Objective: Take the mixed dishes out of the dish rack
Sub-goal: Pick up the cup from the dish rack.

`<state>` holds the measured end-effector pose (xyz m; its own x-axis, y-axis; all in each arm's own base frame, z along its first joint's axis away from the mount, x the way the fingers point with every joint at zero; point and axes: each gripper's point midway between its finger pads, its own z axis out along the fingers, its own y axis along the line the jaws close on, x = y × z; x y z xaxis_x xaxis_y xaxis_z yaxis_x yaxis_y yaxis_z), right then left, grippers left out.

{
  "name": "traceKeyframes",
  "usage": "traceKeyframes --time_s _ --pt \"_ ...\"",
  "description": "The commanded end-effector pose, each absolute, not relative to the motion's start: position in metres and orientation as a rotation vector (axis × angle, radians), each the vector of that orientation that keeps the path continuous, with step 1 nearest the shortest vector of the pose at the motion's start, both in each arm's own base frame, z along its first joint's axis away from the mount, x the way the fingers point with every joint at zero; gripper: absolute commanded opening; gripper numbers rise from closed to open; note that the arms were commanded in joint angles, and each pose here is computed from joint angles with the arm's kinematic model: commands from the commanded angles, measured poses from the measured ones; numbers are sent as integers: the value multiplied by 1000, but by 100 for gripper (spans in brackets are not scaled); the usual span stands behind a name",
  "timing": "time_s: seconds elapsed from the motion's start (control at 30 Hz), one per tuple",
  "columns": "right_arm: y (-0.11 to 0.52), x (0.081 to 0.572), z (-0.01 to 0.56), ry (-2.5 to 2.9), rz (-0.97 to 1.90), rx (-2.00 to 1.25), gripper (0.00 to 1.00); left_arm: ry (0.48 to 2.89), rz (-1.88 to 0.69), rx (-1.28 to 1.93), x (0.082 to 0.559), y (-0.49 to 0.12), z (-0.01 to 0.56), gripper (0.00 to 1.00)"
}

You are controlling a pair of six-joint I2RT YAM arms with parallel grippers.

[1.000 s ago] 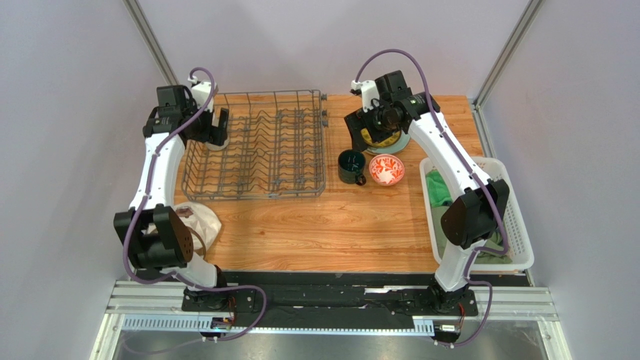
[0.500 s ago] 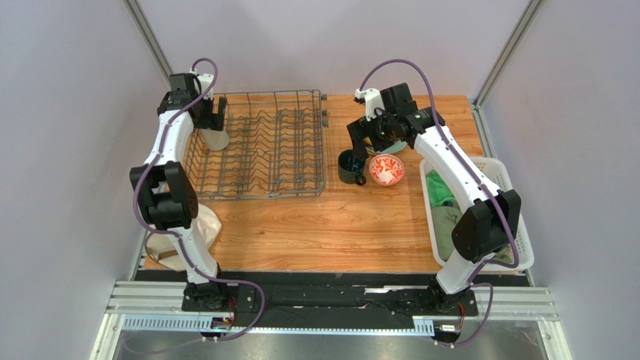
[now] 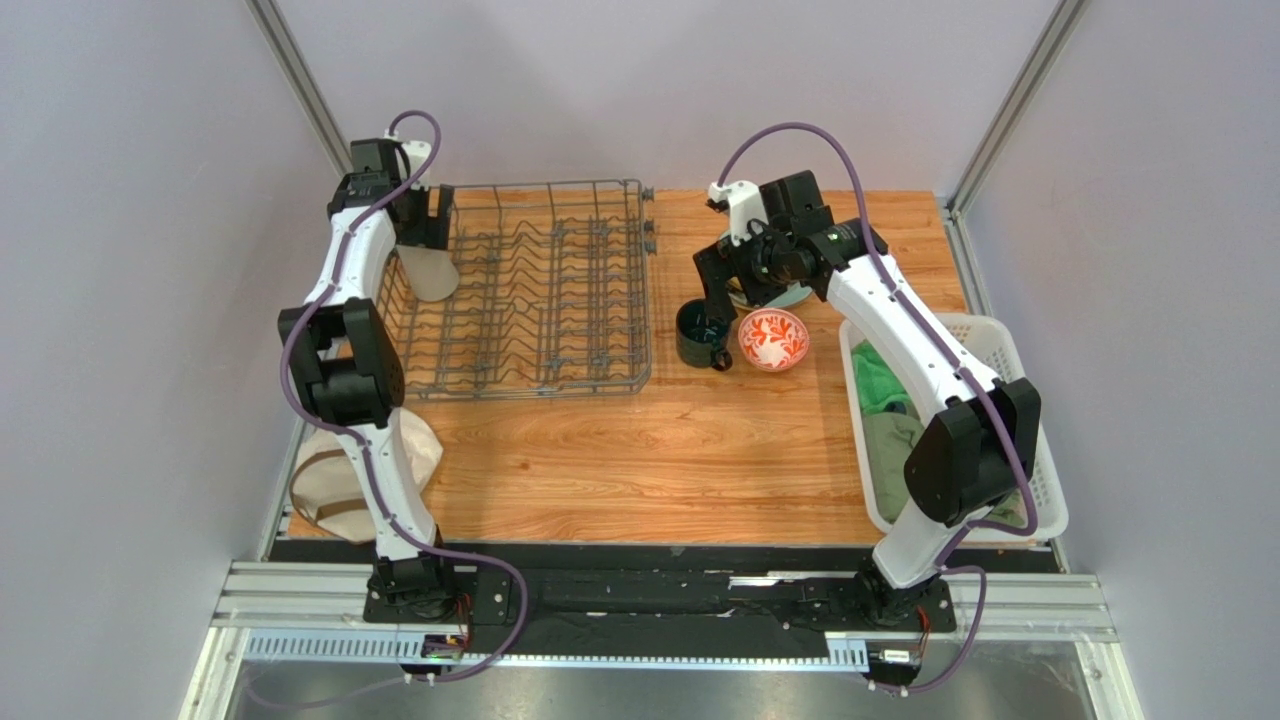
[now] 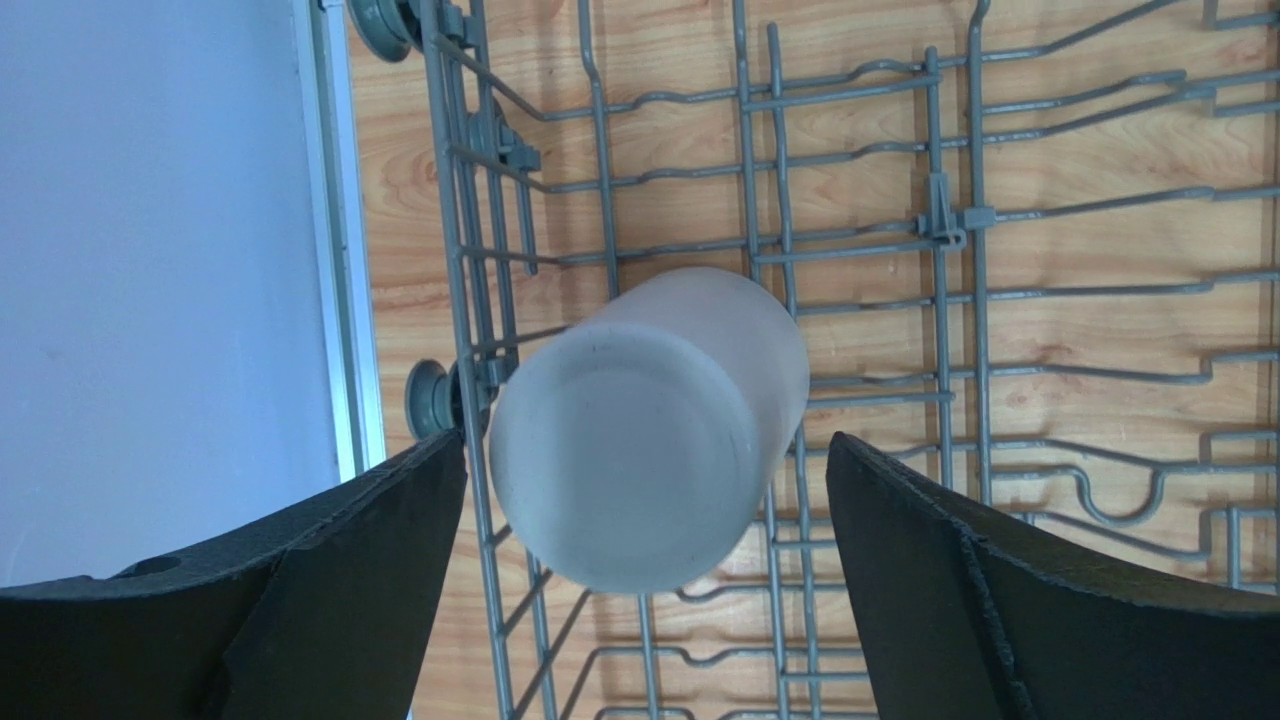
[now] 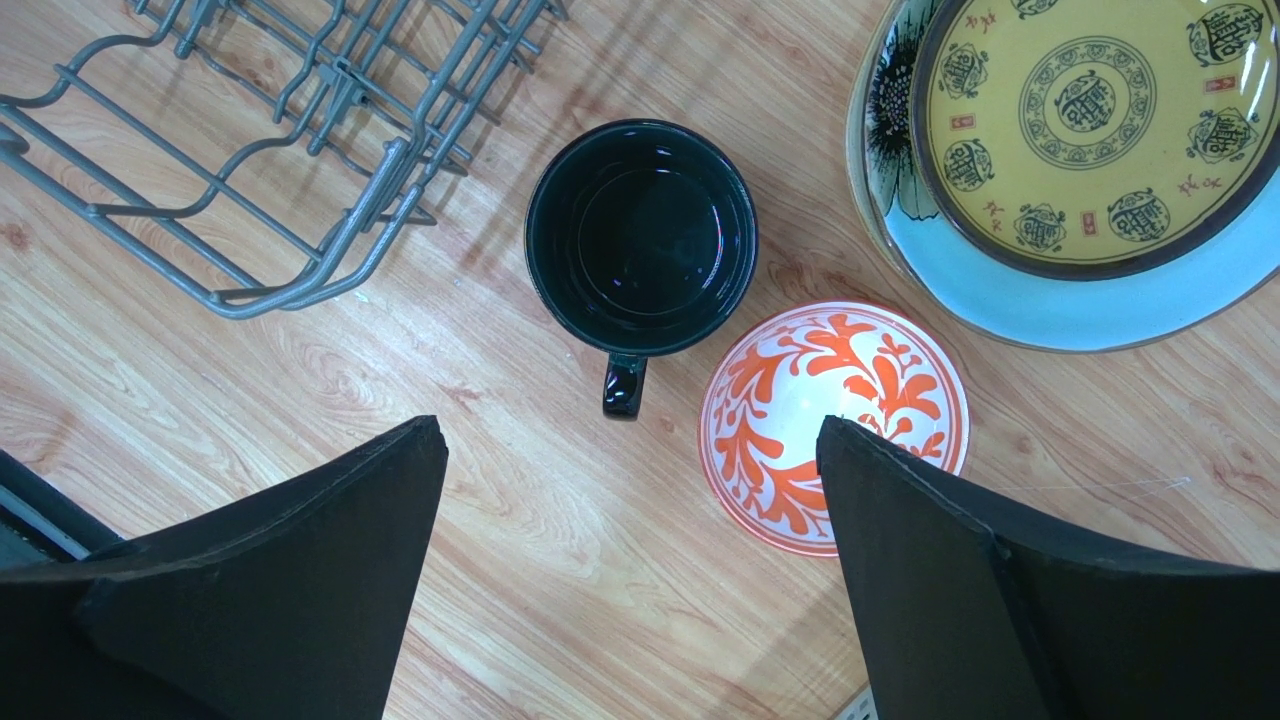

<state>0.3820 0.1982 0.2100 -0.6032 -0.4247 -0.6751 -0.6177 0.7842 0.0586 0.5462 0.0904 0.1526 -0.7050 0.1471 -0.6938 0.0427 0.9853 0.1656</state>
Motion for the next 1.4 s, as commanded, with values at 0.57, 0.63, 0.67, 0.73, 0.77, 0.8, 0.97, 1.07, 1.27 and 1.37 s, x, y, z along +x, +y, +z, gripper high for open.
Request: traceKeyframes --time_s 0.57,0.63,0.67,0.73,0.77,0.8,0.97,1.07,1.27,1.37 --pt "200 386 211 2268 365 -788 99 2329 25 52 552 89 157 57" --pt "200 385 211 2267 366 -790 99 2317 5 57 550 86 165 51" --pt "200 386 211 2267 364 -790 98 2311 -7 55 550 84 168 47" --pt "200 386 212 2264 365 -790 98 2295 -39 63 547 78 180 43" --pt "200 385 212 2265 364 -791 98 2287 -57 62 546 75 186 42" --pt "200 385 212 2265 364 -791 98 2278 -71 64 543 72 196 40" --pt "199 385 212 2263 364 -791 98 2215 -215 68 530 48 239 31" --pt "201 385 213 2259 370 -794 98 2174 -312 77 519 31 265 28" --pt "202 383 213 2260 387 -796 97 2099 -485 99 492 1 314 20" --pt "204 381 215 2254 399 -801 97 2068 -563 111 474 -13 335 14"
